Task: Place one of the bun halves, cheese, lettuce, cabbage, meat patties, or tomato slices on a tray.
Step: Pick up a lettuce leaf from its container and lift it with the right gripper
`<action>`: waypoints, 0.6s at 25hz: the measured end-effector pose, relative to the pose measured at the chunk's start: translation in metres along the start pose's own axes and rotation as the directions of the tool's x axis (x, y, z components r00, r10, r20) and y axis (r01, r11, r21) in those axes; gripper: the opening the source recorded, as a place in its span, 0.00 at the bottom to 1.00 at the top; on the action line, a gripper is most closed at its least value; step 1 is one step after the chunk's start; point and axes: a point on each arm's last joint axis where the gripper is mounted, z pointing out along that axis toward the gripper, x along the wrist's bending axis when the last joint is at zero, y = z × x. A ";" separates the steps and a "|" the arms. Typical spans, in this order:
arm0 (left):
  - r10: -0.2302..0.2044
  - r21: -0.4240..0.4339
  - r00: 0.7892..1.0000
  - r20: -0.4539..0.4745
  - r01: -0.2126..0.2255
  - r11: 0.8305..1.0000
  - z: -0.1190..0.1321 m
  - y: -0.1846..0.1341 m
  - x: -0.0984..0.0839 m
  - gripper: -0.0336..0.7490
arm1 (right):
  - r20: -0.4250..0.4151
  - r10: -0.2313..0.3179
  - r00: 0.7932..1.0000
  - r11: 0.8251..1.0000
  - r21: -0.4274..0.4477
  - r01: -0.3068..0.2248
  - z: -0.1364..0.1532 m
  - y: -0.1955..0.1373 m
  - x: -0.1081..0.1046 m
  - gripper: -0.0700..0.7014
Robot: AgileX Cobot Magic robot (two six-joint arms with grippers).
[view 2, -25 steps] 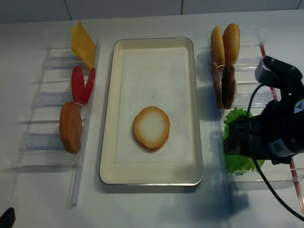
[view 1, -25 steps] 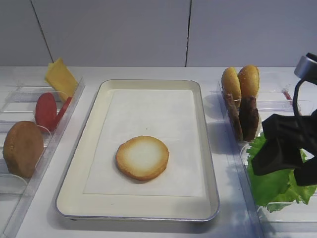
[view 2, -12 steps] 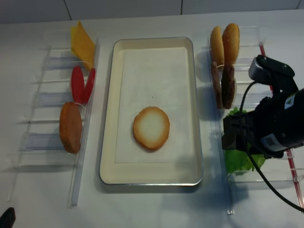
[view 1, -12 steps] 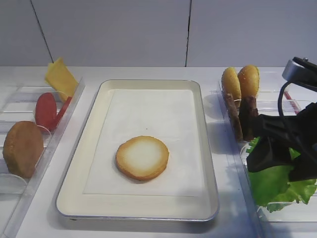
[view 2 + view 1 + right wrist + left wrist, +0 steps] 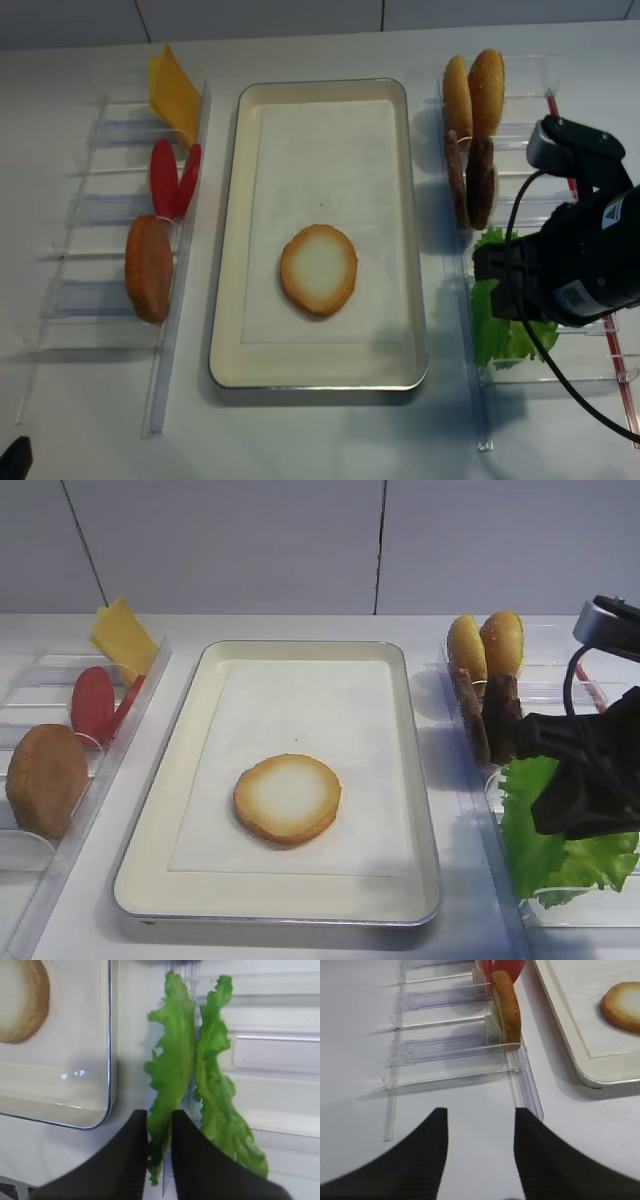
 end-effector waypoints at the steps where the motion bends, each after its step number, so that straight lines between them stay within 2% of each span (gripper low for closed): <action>1: 0.000 0.000 1.000 0.000 0.000 1.000 0.000 0.000 0.000 0.42 | 0.006 -0.004 1.000 1.000 0.001 0.004 -0.001 0.001 0.000 0.26; 5: 0.000 0.000 1.000 0.000 0.000 1.000 0.000 0.000 0.000 0.42 | 0.041 -0.030 0.999 1.000 0.004 0.030 -0.008 0.004 0.000 0.16; 15: 0.000 0.000 1.000 0.000 0.000 1.000 0.000 0.000 0.000 0.42 | 0.031 -0.077 0.997 0.997 -0.016 0.077 -0.043 0.015 0.017 0.16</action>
